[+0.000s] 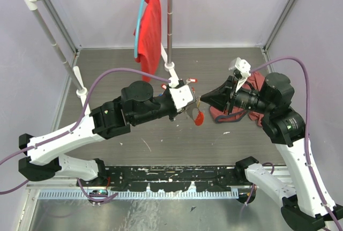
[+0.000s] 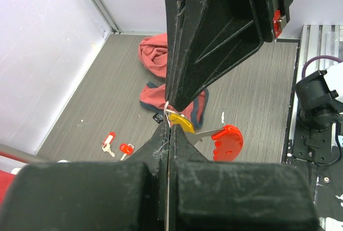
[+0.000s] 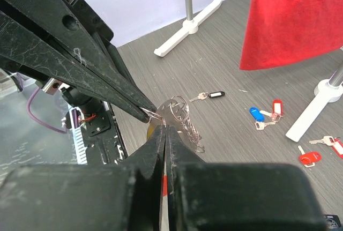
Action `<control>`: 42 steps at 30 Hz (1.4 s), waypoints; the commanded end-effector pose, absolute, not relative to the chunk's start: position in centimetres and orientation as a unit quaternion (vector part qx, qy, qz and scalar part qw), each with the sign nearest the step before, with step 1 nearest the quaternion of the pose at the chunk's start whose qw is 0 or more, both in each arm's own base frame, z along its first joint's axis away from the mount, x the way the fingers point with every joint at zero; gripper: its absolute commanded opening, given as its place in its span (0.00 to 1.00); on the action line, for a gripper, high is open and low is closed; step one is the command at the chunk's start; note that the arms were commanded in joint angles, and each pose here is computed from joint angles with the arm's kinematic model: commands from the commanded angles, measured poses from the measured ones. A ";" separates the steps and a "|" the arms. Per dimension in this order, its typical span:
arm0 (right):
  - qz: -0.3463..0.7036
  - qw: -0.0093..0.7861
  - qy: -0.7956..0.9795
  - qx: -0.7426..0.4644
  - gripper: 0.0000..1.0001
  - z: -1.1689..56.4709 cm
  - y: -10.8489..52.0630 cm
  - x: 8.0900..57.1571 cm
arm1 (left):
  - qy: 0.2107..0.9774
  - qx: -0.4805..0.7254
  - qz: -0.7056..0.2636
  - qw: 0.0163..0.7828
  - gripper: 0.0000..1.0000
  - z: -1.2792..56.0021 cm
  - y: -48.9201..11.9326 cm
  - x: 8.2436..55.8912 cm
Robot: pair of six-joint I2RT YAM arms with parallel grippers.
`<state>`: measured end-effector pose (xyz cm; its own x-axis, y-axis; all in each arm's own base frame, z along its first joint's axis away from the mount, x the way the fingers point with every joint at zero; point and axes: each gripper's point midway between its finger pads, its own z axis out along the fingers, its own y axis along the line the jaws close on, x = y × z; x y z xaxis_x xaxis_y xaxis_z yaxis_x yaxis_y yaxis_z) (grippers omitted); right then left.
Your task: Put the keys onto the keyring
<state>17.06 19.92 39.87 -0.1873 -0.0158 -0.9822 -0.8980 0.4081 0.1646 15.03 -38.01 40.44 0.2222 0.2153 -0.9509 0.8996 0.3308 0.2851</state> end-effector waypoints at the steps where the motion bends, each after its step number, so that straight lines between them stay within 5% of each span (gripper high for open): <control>1: 0.408 0.537 0.655 -0.341 0.07 39.8 19.9 18.0 | 0.532 0.483 -0.308 0.623 0.00 42.9 -37.7 14.6; 28: 0.389 0.566 0.616 -0.387 0.39 42.1 19.2 15.8 | 0.542 0.447 -0.332 0.629 0.00 43.4 -36.1 14.1; 42: 0.362 0.647 0.550 -0.386 0.51 46.0 18.5 15.2 | 0.547 0.417 -0.398 0.607 0.00 43.7 -35.1 12.2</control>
<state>15.49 18.87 43.20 0.0115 0.0091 -0.9999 -0.9061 0.4229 -0.0065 13.14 -35.49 41.59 0.1052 0.0760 -0.9915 0.9272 0.3530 0.1254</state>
